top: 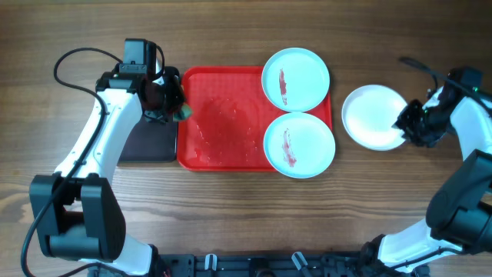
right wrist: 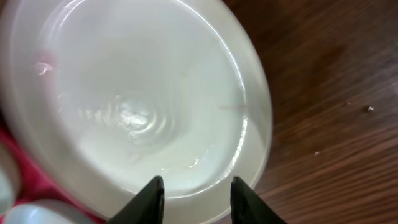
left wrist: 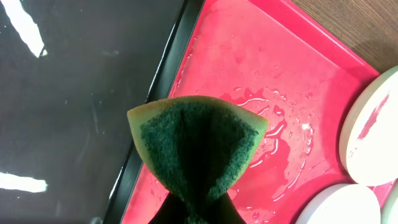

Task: Clean dirty plates on tray and stack at the side
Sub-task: 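Lower the white plate onto the table and open the right gripper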

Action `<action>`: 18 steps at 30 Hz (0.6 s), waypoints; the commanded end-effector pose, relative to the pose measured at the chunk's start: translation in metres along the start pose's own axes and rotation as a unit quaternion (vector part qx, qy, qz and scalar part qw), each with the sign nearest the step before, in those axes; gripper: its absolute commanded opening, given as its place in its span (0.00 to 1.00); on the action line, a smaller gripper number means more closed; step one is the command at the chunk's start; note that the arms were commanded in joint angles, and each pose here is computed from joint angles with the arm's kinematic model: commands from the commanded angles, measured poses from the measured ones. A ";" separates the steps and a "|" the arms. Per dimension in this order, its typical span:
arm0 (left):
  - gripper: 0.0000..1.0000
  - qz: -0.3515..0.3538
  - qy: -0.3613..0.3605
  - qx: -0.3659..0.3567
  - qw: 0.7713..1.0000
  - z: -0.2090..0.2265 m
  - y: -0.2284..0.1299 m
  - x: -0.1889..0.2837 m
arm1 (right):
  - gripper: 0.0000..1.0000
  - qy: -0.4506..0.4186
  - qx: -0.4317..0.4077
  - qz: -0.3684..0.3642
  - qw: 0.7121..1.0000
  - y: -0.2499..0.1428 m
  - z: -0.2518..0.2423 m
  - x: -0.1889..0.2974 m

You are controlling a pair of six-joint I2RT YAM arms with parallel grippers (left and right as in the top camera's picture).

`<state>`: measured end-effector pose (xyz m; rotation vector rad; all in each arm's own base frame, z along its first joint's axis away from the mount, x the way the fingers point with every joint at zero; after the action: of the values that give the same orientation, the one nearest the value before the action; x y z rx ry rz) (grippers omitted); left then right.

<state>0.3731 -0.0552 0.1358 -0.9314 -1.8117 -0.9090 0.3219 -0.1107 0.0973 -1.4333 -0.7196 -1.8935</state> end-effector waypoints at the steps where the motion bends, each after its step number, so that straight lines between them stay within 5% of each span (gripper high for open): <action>1: 0.04 -0.006 -0.009 0.003 1.000 -0.004 0.002 0.006 | 0.35 0.053 0.074 -0.023 0.996 -0.002 0.043 0.037; 8: 0.04 -0.006 -0.009 0.003 1.000 -0.004 0.002 0.006 | 0.40 0.032 0.173 0.033 0.984 -0.059 0.087 0.033; 18: 0.04 -0.003 -0.007 0.004 1.000 -0.003 0.001 0.006 | 0.45 -0.041 0.224 0.068 0.971 -0.107 0.089 -0.010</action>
<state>0.3719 -0.0551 0.1353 -0.9330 -1.8059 -0.9055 0.3029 0.0254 0.1181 -1.1985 -0.9427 -1.4942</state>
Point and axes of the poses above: each gripper's point midway between its finger pads, its own x axis back along the fingers, its own z axis along the line the jaws close on, y = z × x, the point moved 4 cm from there along x, back along the fingers, and after that the axes turned 1 degree about x, right-handed, at the moved point
